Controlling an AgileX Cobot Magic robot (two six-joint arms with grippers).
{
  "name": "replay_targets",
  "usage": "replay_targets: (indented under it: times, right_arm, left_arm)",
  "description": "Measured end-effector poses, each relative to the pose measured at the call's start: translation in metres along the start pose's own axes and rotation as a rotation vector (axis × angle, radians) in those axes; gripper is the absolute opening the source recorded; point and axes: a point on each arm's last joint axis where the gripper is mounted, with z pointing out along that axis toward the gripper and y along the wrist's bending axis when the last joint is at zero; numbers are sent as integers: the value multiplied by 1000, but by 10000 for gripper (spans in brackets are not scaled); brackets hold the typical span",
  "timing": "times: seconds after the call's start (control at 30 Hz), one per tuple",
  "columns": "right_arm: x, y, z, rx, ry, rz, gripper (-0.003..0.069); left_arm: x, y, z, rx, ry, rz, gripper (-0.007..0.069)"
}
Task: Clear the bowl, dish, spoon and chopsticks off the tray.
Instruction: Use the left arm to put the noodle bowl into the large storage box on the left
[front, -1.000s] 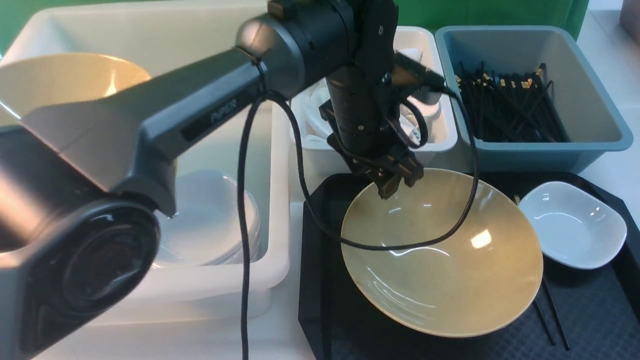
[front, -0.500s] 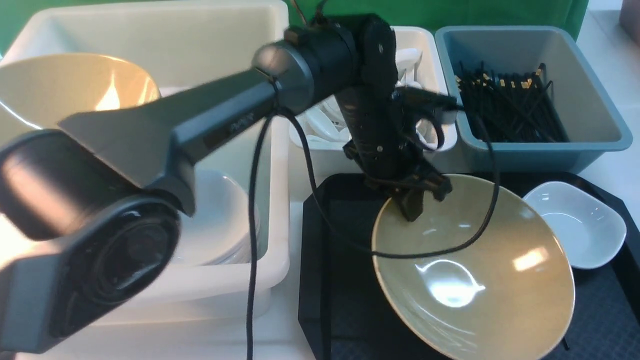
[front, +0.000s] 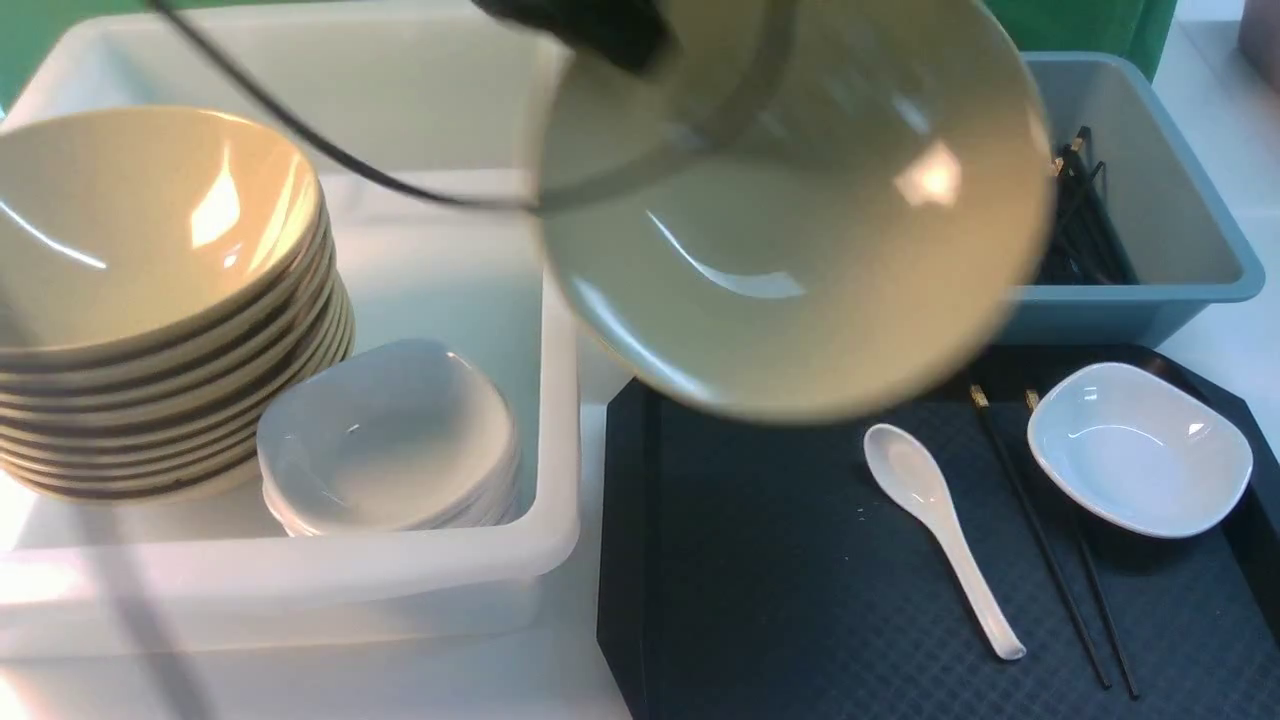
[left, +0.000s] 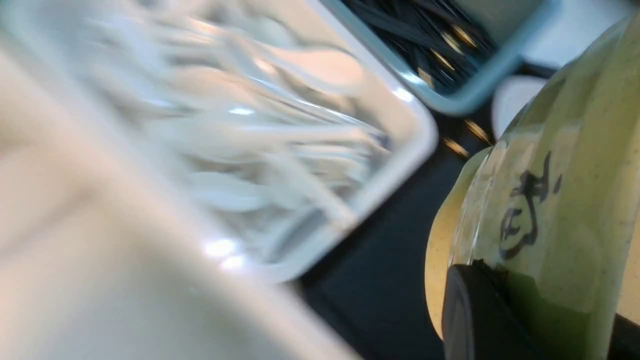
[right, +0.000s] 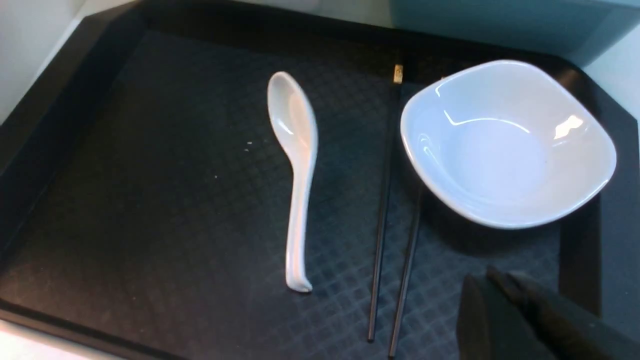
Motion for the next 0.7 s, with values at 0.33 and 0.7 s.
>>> replay_targets:
  times: [0.33,0.7]
  right_arm:
    - [-1,4,0,-34,-13,-20,45]
    - [-2,5,2,-38,-36,-25,52]
  left_arm:
    - [89,125,-122,-438,-75,-484,5]
    - [162,170,-97,-533,39,-721,81]
